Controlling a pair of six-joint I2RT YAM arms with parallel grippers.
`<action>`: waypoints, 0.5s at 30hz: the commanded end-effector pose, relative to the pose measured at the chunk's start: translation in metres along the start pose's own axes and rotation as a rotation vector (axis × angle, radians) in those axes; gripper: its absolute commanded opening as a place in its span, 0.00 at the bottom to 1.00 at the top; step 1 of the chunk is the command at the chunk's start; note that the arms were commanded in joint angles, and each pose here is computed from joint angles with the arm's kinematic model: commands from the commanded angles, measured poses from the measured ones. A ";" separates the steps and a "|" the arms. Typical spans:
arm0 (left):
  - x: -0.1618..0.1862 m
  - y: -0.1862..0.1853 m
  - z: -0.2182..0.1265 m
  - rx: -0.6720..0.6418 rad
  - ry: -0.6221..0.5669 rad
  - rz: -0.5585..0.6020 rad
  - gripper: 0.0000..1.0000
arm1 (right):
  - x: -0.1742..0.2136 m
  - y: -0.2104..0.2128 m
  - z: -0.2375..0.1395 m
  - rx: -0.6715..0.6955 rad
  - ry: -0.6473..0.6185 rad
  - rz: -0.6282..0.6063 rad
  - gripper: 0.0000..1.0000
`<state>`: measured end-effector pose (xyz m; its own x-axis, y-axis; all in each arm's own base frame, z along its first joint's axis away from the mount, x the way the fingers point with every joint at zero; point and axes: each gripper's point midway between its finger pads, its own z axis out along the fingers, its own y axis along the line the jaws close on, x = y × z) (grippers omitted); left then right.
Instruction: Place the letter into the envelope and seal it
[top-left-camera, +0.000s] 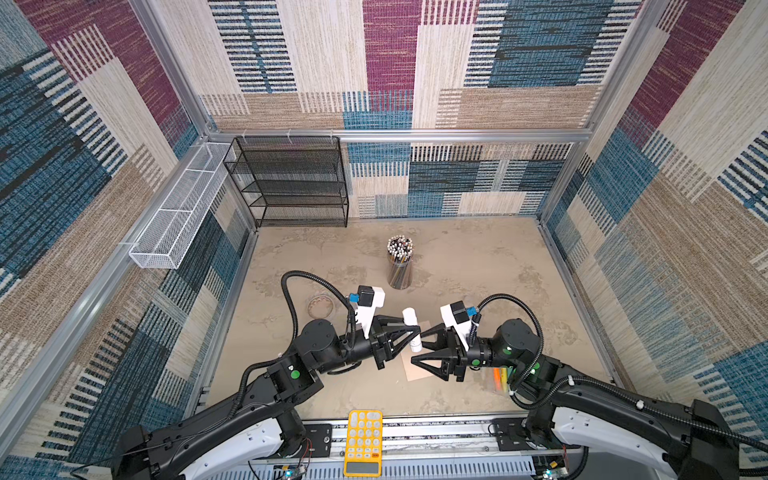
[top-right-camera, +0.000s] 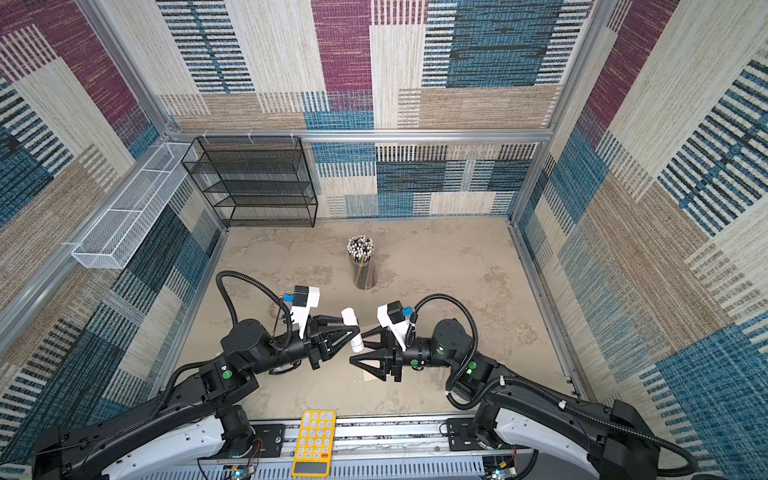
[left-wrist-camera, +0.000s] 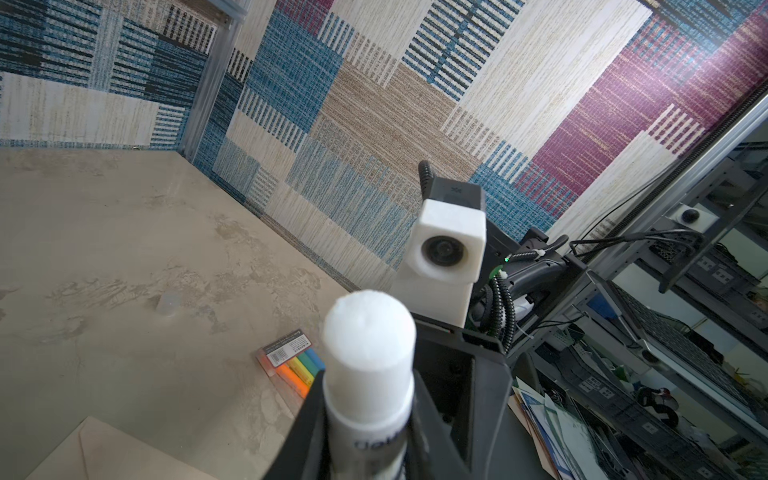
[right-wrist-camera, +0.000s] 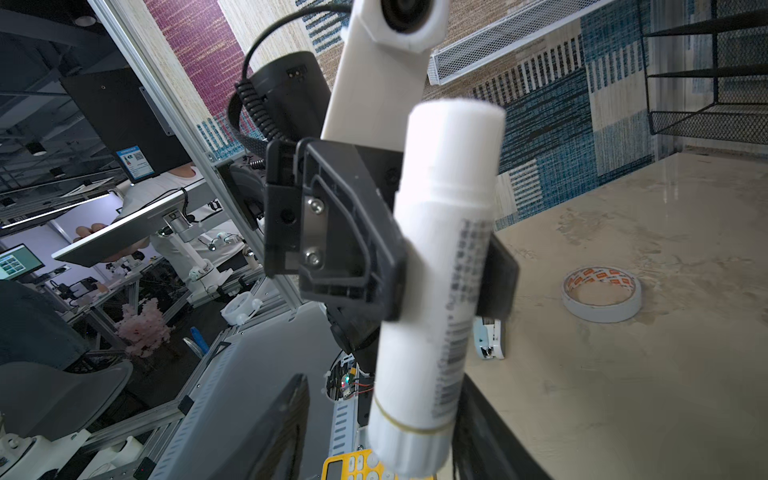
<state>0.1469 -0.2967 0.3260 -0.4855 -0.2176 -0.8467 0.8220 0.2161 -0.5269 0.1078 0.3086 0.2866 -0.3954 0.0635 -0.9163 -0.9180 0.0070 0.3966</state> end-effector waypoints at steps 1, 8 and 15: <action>-0.013 -0.010 0.000 0.037 -0.045 0.013 0.00 | -0.008 0.009 0.001 -0.053 -0.013 -0.003 0.44; -0.011 -0.006 0.001 0.014 -0.032 0.016 0.00 | -0.008 0.006 0.001 -0.031 -0.009 0.007 0.33; -0.005 0.001 0.004 -0.016 -0.003 0.014 0.00 | -0.014 0.003 0.002 0.001 -0.008 0.016 0.27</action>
<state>0.1473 -0.2979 0.3325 -0.4826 -0.2282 -0.8456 0.8248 0.2064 -0.5264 0.1118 0.3096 0.2871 -0.4293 0.0439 -0.9021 -0.9023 0.0234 0.4305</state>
